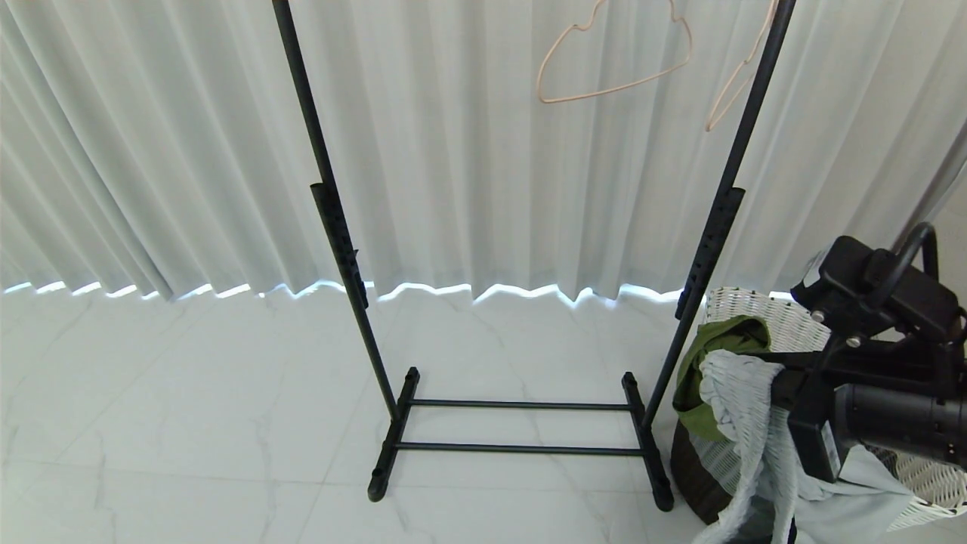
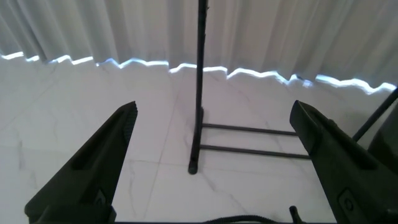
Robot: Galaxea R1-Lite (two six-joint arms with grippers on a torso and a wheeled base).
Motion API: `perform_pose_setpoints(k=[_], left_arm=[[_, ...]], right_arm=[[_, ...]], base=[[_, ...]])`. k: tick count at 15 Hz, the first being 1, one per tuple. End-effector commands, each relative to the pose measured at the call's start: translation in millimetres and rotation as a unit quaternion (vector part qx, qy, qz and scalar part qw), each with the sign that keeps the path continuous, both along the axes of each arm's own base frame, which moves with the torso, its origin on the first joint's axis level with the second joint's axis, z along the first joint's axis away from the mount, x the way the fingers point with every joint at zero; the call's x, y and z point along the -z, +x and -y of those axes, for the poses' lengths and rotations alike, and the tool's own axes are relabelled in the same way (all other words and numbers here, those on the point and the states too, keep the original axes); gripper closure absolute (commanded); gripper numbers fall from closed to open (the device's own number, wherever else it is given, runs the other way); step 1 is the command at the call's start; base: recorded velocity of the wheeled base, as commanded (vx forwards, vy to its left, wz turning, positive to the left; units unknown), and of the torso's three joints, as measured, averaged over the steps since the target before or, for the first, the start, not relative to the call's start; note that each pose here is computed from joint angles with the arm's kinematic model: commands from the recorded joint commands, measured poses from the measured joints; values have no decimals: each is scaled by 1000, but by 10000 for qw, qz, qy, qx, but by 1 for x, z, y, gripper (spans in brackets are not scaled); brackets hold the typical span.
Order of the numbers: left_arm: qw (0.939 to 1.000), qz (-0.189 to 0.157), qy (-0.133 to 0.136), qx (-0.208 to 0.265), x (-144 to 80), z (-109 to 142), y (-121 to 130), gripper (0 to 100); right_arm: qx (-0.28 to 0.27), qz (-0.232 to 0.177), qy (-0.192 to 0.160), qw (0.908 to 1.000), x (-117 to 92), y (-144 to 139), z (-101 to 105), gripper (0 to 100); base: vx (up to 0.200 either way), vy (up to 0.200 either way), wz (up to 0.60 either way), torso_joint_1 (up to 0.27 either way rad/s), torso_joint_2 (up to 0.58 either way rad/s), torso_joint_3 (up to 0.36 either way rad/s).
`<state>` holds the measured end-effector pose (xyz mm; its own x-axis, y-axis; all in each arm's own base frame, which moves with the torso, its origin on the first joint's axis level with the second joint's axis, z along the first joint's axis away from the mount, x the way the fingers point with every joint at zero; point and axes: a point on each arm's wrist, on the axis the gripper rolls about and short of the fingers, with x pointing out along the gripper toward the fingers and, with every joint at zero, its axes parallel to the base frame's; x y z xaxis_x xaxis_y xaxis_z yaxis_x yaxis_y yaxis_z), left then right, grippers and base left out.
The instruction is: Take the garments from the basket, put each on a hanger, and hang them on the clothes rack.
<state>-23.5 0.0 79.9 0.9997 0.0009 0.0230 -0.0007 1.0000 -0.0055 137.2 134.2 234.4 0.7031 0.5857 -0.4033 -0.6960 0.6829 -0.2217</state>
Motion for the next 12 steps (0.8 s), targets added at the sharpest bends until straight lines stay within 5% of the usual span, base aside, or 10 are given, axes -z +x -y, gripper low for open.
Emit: perform_pose_setpoints(k=[1, 3, 7, 9, 12], left_arm=[[9978, 411, -39, 513, -45, 2, -5, 0], [9937, 325, 2, 1077, -95, 3, 6, 0], [9762, -267, 80, 2150, -169, 14, 69, 0], [9566, -756, 64, 2813, -181, 33, 108, 0], [9395, -1356, 100, 3143, -169, 61, 159, 0]], right_arm=[[22, 51, 77, 10000, -3, -4, 4, 100], [52, 81, 102, 9999, -4, -8, 9, 100], [415, 156, 145, 9989, -15, -14, 31, 100], [518, 297, 287, 9978, -22, -20, 41, 100], [478, 465, 442, 9968, -29, -24, 43, 100]], base=[[0, 0, 0, 0, 0, 0], [0, 0, 0, 0, 0, 0], [0, 0, 0, 0, 0, 0], [0, 0, 0, 0, 0, 0], [0, 0, 0, 0, 0, 0]])
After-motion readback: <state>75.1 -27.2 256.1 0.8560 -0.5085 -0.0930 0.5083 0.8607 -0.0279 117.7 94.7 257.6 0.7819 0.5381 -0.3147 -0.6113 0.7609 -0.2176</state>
